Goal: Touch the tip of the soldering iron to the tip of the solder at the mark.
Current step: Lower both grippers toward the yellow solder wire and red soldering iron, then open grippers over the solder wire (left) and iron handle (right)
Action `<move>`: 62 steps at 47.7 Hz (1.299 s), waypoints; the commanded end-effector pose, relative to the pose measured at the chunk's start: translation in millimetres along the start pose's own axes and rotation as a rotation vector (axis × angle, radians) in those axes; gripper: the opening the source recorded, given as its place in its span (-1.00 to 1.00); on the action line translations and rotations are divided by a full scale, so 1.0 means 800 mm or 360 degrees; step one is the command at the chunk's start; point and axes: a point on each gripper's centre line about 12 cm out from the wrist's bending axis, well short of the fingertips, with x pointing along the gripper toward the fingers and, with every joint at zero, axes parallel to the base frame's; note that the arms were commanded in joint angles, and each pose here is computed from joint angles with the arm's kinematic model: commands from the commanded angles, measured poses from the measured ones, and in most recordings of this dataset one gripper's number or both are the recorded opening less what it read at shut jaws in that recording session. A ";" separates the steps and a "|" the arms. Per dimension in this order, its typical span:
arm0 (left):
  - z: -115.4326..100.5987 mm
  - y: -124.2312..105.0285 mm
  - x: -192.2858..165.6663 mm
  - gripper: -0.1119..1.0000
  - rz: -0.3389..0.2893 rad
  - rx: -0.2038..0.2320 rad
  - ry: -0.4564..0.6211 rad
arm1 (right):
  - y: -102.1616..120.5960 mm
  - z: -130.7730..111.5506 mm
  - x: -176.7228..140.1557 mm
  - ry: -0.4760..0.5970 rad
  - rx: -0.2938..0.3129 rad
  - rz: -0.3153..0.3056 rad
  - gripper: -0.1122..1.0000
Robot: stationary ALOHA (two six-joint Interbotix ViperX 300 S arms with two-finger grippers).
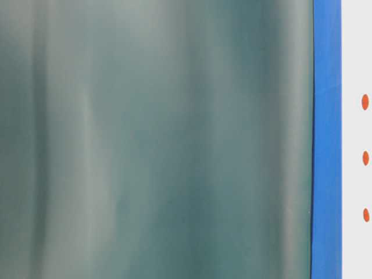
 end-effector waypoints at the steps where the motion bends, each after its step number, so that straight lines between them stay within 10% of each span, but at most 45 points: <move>1: 0.002 -0.008 0.004 -0.80 -0.0052 -0.0016 0.0027 | 0.006 0.008 0.006 -0.0013 -0.0012 0.0035 -0.80; 27: -0.039 -0.067 0.014 -0.79 -0.0392 -0.0023 0.0234 | 0.070 -0.028 0.019 0.0249 0.0095 0.0392 -0.85; 33: -0.055 -0.079 0.023 -0.63 -0.0441 -0.0033 0.0300 | 0.081 -0.051 0.028 0.0361 0.0167 0.0419 -0.56; 47: -0.112 -0.111 0.047 0.75 -0.0528 -0.0126 0.0578 | 0.109 -0.107 0.044 0.0643 0.0266 0.0473 0.83; 62: -0.176 -0.135 0.079 0.72 -0.0542 -0.0151 0.0747 | 0.121 -0.179 0.052 0.0785 0.0333 0.0398 0.78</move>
